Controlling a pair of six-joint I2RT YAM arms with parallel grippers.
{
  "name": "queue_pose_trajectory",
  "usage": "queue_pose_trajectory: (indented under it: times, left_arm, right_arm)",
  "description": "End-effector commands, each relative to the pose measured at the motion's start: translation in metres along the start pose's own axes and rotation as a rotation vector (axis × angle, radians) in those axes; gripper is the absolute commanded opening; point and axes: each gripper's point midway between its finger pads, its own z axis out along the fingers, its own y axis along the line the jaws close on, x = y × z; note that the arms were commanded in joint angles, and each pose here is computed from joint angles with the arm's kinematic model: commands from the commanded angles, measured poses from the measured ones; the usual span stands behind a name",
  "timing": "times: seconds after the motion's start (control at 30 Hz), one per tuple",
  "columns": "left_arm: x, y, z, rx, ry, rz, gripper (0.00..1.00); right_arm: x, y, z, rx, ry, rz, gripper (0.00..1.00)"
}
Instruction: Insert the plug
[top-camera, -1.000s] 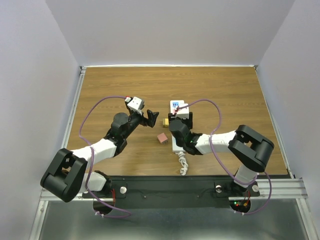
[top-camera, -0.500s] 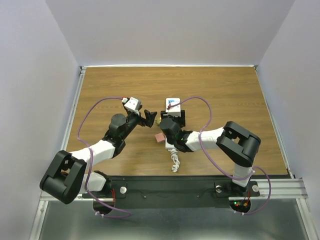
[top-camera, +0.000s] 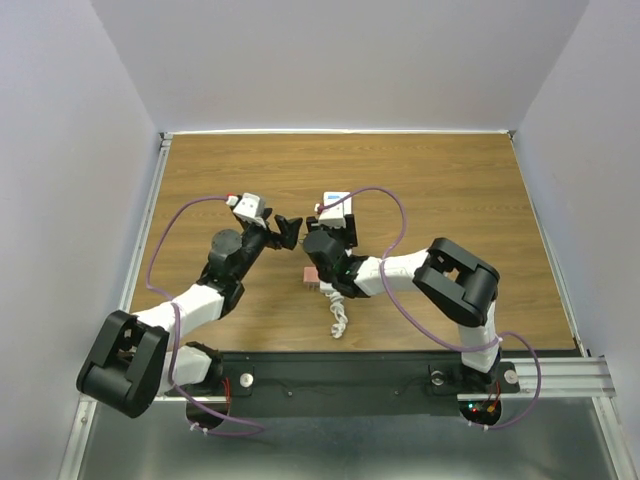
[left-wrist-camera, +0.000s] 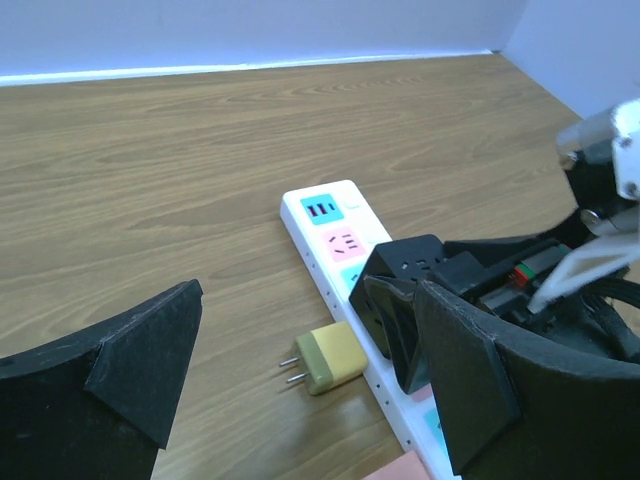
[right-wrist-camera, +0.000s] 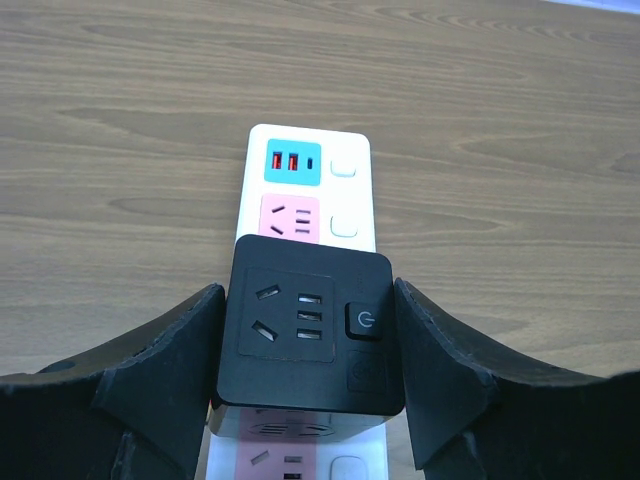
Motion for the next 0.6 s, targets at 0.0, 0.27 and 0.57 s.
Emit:
queue_pose_trajectory:
  times: [0.0, 0.27, 0.57]
  left_arm:
    - [-0.022, 0.019, -0.005, -0.078, -0.089, -0.053, 0.98]
    - [-0.027, 0.028, -0.011, -0.076, -0.12, -0.084, 0.98]
    - [-0.029, 0.03, -0.013, -0.065, -0.13, -0.093, 0.98]
  right_arm:
    - [0.202, -0.038, -0.047, -0.151, 0.515, -0.532, 0.0]
    - [0.226, -0.026, -0.063, -0.178, 0.544, -0.569, 0.0]
    - [0.236, -0.028, -0.066, -0.168, 0.567, -0.578, 0.0]
